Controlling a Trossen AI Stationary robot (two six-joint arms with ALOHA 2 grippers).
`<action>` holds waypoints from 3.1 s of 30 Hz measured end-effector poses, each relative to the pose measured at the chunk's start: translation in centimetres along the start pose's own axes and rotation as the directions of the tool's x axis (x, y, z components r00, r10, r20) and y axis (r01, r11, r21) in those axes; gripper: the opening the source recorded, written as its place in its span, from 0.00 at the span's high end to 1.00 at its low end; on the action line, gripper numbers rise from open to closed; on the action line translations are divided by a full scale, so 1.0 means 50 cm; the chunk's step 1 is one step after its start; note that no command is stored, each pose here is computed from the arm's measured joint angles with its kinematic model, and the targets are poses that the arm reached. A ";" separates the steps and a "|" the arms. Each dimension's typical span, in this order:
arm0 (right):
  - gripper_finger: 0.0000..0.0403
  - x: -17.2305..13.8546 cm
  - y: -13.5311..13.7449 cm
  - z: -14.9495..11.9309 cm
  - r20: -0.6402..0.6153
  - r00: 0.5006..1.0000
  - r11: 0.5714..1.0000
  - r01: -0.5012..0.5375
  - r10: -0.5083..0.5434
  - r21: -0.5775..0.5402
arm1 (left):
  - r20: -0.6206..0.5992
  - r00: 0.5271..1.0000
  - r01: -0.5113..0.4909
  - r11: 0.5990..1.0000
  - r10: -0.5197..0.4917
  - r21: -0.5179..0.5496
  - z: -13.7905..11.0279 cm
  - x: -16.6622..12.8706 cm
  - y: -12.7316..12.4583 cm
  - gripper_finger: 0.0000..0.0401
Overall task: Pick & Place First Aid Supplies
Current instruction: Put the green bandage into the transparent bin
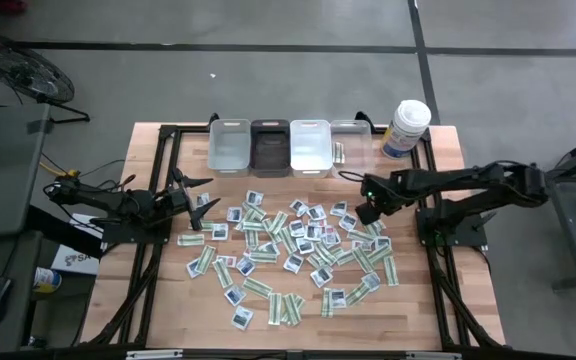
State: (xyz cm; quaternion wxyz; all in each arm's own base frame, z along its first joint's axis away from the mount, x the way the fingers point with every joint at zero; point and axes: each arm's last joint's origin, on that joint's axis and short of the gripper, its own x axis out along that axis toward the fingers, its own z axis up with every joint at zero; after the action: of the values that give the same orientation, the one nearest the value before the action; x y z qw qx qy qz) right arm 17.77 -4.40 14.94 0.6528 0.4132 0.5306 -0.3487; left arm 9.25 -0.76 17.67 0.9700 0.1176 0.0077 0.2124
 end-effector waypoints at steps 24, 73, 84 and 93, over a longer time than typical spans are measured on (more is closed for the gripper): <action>0.67 0.040 0.010 0.030 0.003 0.996 0.995 0.089 -0.089 0.034 | 0.000 1.000 0.000 1.000 0.000 0.000 0.000 0.000 0.000 0.30; 1.00 -0.230 0.054 0.263 0.405 0.912 0.995 0.092 -0.066 -0.045 | 0.000 1.000 0.000 1.000 0.000 0.000 0.000 0.000 0.000 0.30; 1.00 -0.126 0.007 0.377 0.240 0.955 0.983 0.150 -0.172 0.108 | 0.000 1.000 0.000 1.000 0.000 0.000 0.000 0.000 0.000 0.30; 0.96 -0.093 -0.004 0.390 0.192 0.961 0.976 0.175 -0.197 0.127 | 0.000 1.000 0.000 1.000 0.000 0.000 0.000 0.000 0.000 0.30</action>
State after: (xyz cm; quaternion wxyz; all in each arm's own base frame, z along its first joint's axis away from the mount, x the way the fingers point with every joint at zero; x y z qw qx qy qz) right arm 24.60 -22.14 21.33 0.6444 0.3584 0.4779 -0.4773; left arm 9.25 -0.76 17.68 0.9700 0.1175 0.0075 0.2125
